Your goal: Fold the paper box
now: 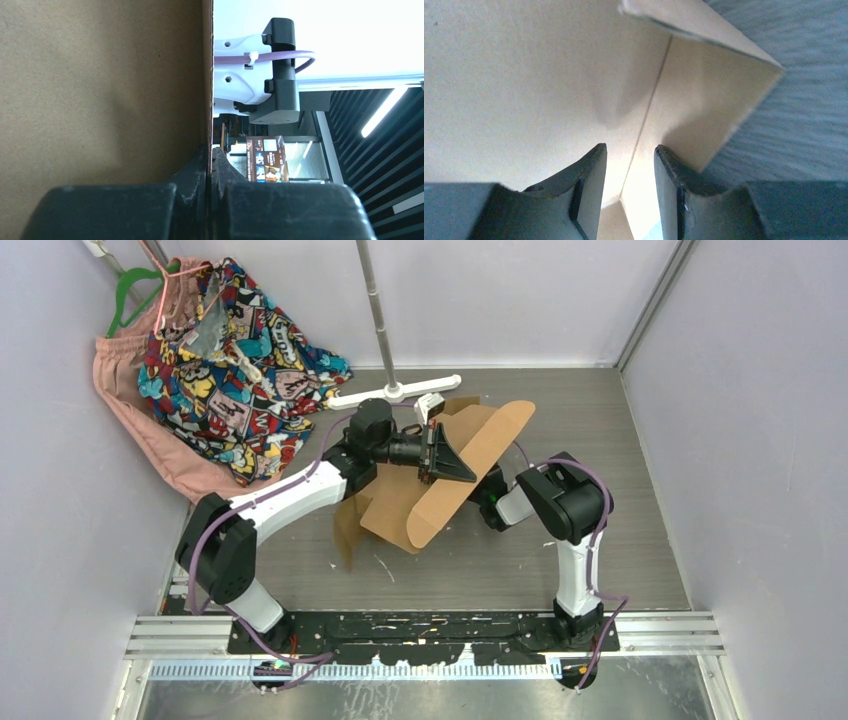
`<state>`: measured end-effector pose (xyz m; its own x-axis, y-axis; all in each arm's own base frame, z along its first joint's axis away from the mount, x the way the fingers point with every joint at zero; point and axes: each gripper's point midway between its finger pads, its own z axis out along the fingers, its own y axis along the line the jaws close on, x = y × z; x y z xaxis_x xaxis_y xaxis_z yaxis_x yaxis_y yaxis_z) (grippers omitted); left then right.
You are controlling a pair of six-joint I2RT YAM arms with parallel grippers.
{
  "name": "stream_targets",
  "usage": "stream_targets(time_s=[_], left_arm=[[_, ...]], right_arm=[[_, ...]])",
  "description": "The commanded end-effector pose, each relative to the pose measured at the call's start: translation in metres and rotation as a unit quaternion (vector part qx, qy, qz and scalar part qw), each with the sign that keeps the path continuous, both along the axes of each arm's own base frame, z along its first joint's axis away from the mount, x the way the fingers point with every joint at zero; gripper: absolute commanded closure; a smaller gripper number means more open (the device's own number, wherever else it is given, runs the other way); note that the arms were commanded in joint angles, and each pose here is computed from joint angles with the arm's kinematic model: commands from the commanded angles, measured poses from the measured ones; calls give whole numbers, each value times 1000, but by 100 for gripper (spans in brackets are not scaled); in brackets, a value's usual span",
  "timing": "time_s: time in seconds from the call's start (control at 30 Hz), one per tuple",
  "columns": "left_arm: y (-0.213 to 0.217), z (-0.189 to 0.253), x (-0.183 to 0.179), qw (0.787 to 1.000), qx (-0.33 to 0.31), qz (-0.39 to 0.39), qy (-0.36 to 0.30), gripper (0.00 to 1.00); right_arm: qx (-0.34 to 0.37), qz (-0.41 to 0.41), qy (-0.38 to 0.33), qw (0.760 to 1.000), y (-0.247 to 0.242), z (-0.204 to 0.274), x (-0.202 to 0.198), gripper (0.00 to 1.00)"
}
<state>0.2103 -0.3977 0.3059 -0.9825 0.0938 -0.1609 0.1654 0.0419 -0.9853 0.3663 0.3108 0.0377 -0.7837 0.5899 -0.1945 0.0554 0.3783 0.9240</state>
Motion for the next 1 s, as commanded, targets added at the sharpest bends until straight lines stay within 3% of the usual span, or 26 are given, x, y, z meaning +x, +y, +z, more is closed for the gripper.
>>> stream_targets(time_s=[0.0,0.3,0.6,0.97], left_arm=[[5,8,-7,999,-26,-14,-22,98],[0,3,-11,999,-25,-16,-17,98],[-7,-2,-21,999,-23,-22,-14,98],[-11,-7,-30,999,-18,-25,-10,98]], right_arm=[[-6,6,-22,1000,-19,17,-9,54],[-11,4,-18,1000,-40,18,-14,53],[8,-60,-17,998,-115,33,6,53],[28,-161,-53,985,-200,82,72,53]])
